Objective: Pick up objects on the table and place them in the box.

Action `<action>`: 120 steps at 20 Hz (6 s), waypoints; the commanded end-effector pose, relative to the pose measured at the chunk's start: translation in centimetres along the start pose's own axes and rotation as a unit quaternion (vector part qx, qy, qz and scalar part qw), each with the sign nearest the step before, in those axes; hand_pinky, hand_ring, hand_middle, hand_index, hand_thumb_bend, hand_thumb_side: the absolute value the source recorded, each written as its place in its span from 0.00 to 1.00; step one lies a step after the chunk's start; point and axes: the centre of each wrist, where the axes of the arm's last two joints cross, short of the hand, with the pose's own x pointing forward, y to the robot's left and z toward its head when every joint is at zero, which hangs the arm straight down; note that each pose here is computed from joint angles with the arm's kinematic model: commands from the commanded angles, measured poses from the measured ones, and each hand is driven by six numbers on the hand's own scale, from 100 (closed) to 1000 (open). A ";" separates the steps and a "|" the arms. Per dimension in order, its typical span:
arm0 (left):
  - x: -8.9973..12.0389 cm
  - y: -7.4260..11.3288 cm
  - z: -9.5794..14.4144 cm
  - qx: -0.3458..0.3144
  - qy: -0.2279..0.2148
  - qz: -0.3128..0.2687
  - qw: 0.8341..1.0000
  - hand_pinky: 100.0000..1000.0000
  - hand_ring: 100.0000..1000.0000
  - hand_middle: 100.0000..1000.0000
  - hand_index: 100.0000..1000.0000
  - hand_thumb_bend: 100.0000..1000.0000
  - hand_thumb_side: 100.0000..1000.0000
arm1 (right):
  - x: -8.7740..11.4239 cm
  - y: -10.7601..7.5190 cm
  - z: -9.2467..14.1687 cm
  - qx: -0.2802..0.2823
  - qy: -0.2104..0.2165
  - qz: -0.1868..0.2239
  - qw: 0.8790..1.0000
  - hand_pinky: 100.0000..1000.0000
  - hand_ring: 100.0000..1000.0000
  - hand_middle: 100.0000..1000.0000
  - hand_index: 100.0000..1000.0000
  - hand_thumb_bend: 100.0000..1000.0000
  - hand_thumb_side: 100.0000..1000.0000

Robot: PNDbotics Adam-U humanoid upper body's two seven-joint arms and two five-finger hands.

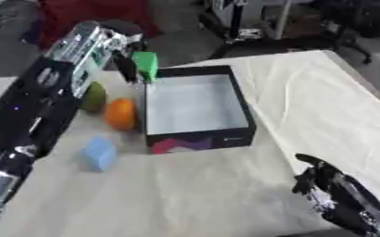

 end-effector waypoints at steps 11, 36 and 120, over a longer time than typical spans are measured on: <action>-1.0 -1.1 -0.2 0.004 0.000 0.016 1.000 0.72 0.69 0.73 0.86 0.99 0.37 | 0.5 -0.4 -0.3 0.000 -0.011 0.006 1.000 0.82 0.51 0.43 0.92 0.00 0.41; -15.3 -2.3 2.4 -0.032 0.313 0.094 0.944 0.70 0.64 0.70 0.82 0.74 0.36 | 0.5 -0.5 -0.1 -0.007 -0.008 0.008 1.000 0.82 0.51 0.43 0.92 0.00 0.41; -0.5 -0.7 2.1 0.187 -0.053 -0.011 0.981 0.67 0.63 0.70 0.80 0.98 0.44 | 0.6 -0.6 -0.4 0.003 -0.012 0.009 1.000 0.82 0.51 0.43 0.92 0.00 0.41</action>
